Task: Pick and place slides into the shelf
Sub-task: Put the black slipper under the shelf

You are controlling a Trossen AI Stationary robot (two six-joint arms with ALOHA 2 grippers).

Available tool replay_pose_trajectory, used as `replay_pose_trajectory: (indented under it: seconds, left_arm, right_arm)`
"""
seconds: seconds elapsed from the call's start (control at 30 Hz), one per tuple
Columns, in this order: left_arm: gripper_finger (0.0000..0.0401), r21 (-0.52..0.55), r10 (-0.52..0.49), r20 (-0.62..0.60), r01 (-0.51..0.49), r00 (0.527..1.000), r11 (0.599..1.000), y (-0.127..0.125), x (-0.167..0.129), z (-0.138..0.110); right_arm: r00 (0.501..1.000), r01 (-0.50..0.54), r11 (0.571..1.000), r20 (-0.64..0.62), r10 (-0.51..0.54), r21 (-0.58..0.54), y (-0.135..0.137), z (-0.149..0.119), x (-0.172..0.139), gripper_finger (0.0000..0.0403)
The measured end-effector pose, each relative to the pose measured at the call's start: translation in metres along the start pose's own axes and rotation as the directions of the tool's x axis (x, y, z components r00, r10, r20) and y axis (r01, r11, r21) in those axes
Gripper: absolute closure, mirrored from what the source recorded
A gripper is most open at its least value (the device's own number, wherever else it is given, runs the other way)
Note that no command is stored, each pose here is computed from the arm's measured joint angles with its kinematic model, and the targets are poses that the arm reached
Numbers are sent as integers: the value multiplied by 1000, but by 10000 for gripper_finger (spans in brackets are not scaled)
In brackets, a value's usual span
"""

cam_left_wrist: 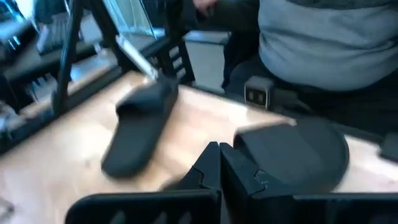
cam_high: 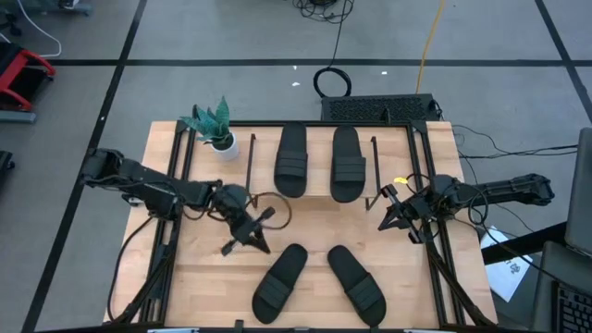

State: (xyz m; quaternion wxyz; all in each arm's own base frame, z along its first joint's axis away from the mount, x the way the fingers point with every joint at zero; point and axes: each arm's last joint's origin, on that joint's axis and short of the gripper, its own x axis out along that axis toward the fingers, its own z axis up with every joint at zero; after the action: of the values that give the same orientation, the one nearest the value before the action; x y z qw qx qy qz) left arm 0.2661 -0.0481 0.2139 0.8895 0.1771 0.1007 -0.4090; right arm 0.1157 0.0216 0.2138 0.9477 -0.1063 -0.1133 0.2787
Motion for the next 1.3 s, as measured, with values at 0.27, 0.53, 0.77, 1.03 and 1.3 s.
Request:
replay_pose_trajectory:
  seconds: [0.27,0.53,0.77,1.03,1.3]
  left_arm:
    - [401,-82,166,9,-165,986,983,26,-51,2]
    - [401,36,414,54,-416,909,909,-41,-95,50]
    - [401,-75,636,95,-632,766,771,-85,-91,5]
    - [401,-55,618,153,-618,771,785,-99,-83,-23]
    - [401,39,642,159,-655,750,755,-98,-85,-21]
  right_arm:
    - [1000,5,1000,4,-5,-18,0,0,0,403]
    - [1000,1,998,8,-2,65,0,1,0,403]
    - [1000,4,995,7,-5,99,0,1,0,403]
    - [1000,4,995,5,-5,104,0,0,0,403]
    - [1000,-2,996,-31,5,90,-1,-5,3,403]
